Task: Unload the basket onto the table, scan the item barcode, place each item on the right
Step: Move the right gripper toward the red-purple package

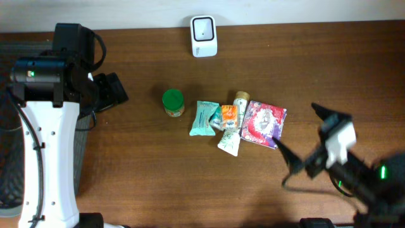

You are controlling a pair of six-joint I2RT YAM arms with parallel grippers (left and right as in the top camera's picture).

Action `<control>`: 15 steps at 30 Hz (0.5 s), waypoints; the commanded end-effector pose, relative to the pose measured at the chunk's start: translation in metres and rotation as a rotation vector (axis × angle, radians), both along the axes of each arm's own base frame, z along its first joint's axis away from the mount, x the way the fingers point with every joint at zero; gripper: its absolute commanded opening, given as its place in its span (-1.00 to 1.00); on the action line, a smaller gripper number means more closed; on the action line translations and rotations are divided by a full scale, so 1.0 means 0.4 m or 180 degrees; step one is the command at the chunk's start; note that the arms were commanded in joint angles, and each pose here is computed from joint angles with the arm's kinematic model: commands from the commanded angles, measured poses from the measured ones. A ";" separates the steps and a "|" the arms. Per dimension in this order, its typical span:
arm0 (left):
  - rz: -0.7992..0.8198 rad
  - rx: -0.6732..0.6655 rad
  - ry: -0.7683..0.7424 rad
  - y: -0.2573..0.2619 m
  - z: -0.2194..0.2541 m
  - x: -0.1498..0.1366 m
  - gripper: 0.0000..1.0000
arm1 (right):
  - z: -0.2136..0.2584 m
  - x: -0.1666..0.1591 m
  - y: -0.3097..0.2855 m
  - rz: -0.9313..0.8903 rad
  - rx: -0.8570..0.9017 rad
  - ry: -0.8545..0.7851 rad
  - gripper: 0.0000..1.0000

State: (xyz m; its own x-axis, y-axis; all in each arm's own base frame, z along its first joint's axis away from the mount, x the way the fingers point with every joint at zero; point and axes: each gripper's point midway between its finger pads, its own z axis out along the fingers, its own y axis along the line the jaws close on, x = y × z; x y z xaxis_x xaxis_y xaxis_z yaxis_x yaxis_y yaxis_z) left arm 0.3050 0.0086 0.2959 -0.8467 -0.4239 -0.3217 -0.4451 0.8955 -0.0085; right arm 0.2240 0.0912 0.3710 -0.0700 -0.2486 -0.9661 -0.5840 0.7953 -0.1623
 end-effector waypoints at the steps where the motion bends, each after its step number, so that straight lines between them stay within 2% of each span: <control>1: 0.0049 -0.0017 -0.0094 0.003 0.019 -0.006 0.98 | 0.001 0.061 -0.010 -0.0048 -0.0031 0.0543 0.97; 4: 0.0050 -0.0017 -0.0094 0.003 0.019 -0.006 0.98 | -0.027 0.035 0.080 0.0705 0.0553 0.1232 0.97; 8: 0.0050 -0.0017 -0.0094 0.003 0.019 -0.006 0.98 | -0.105 0.071 0.097 0.0831 0.0835 0.1920 0.97; 10: 0.0049 -0.0017 -0.0094 0.003 0.019 -0.006 0.98 | -0.178 0.137 0.076 0.0390 0.1115 0.2538 0.97; 12: 0.0049 -0.0016 -0.0095 0.003 0.020 -0.006 0.98 | -0.258 0.178 0.027 -0.0241 0.1087 0.2914 0.97; 14: 0.0050 -0.0017 -0.0094 0.003 0.019 -0.006 0.98 | -0.335 0.189 -0.055 -0.1143 0.0992 0.3232 0.97; 15: 0.0050 -0.0017 -0.0095 0.003 0.019 -0.006 0.98 | -0.349 0.186 -0.077 -0.1354 0.0939 0.3269 0.97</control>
